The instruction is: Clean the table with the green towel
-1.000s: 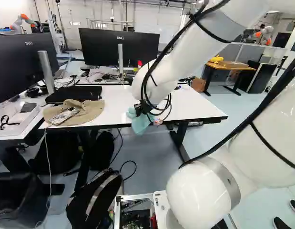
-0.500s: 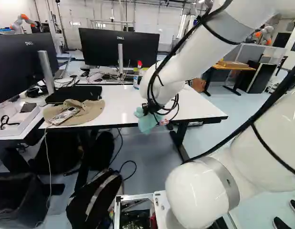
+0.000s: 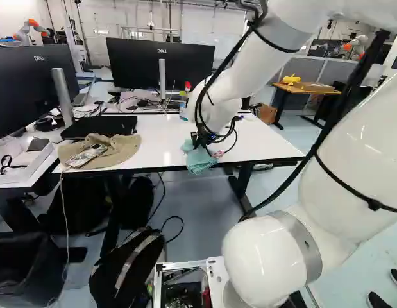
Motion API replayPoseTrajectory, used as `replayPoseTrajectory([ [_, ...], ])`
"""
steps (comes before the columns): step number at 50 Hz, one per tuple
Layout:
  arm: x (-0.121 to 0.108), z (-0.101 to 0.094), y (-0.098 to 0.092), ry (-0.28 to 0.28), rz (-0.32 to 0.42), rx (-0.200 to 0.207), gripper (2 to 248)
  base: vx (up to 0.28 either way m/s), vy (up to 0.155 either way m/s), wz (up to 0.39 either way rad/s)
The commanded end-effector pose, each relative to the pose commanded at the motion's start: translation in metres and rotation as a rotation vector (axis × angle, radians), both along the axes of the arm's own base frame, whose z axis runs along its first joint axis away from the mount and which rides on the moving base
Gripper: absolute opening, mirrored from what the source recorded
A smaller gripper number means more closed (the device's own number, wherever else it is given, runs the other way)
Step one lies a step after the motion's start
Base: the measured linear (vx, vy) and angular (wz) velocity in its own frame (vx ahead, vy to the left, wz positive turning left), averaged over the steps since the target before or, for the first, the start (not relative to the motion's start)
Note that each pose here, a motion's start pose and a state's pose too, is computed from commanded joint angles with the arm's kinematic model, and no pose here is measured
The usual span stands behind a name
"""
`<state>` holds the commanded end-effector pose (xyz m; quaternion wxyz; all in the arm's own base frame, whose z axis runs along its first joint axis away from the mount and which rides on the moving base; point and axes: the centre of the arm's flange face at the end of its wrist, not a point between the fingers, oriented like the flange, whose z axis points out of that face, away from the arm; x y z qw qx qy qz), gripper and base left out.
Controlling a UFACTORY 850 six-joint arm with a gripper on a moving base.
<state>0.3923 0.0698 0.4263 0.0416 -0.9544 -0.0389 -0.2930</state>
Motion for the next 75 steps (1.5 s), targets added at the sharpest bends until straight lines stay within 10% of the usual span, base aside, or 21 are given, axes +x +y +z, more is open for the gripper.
replayPoseTrajectory([
  [42,0.020,0.001,0.065,-0.001,0.140,0.000,41,0.000,0.000,0.000],
  [75,-0.031,0.000,0.078,-0.001,0.212,0.000,41,0.000,0.000,0.000],
])
